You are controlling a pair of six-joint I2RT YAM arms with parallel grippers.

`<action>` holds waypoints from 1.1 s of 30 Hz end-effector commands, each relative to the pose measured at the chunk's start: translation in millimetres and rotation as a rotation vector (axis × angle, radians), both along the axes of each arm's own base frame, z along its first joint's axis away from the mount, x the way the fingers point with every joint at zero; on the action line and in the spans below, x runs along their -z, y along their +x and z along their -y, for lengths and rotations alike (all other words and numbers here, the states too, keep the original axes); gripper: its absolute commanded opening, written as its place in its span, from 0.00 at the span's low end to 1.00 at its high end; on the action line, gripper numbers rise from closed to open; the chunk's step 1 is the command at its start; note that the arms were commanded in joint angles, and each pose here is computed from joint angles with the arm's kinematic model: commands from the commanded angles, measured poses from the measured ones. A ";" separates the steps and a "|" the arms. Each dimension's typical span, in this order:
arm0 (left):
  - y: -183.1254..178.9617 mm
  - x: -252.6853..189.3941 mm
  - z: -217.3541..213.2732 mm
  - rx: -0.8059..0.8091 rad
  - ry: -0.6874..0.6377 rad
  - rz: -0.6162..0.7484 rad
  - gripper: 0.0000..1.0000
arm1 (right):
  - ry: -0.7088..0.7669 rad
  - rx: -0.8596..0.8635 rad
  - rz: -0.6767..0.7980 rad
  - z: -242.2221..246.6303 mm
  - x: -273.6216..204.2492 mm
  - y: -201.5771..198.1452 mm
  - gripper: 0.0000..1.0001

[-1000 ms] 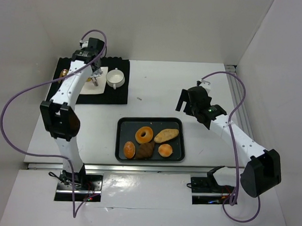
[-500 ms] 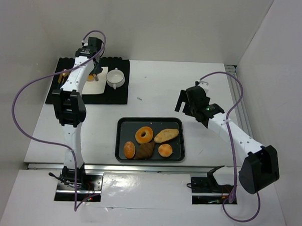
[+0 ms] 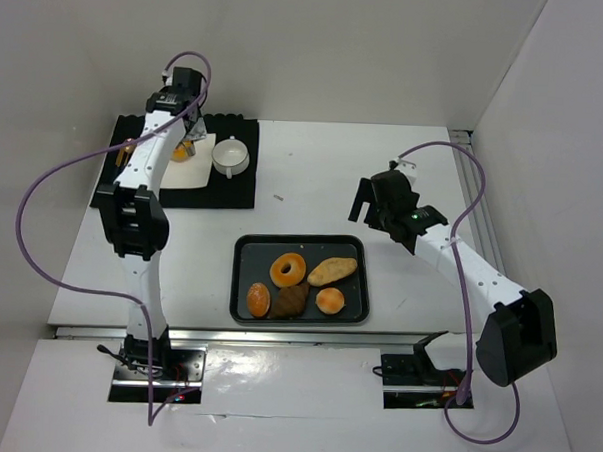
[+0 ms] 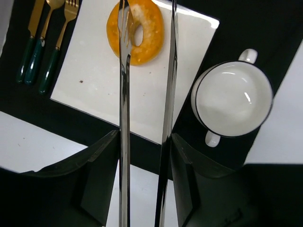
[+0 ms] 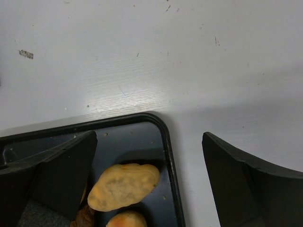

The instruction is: Place the bread

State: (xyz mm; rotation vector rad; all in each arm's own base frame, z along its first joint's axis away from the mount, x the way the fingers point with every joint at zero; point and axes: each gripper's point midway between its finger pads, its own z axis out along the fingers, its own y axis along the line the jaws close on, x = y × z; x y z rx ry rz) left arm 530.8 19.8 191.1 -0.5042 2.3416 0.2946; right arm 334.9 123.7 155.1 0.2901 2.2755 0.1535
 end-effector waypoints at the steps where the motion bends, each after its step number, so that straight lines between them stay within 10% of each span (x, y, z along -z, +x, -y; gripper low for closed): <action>1: -6.3 -63.9 5.6 0.015 0.018 0.145 0.58 | 0.022 -0.007 0.083 -5.9 -28.9 11.1 0.99; 8: -73.7 -103.6 83.5 0.187 -0.026 0.180 0.50 | 0.031 -0.007 0.101 -5.3 -35.8 9.8 0.99; 20: -272.3 -34.0 223.6 0.655 -0.283 -0.068 0.51 | 0.026 0.000 0.105 -1.4 -37.2 5.6 0.99; 33: -318.6 13.2 226.7 0.804 -0.255 -0.265 0.54 | 0.036 -0.007 0.111 -2.6 -42.5 4.4 0.99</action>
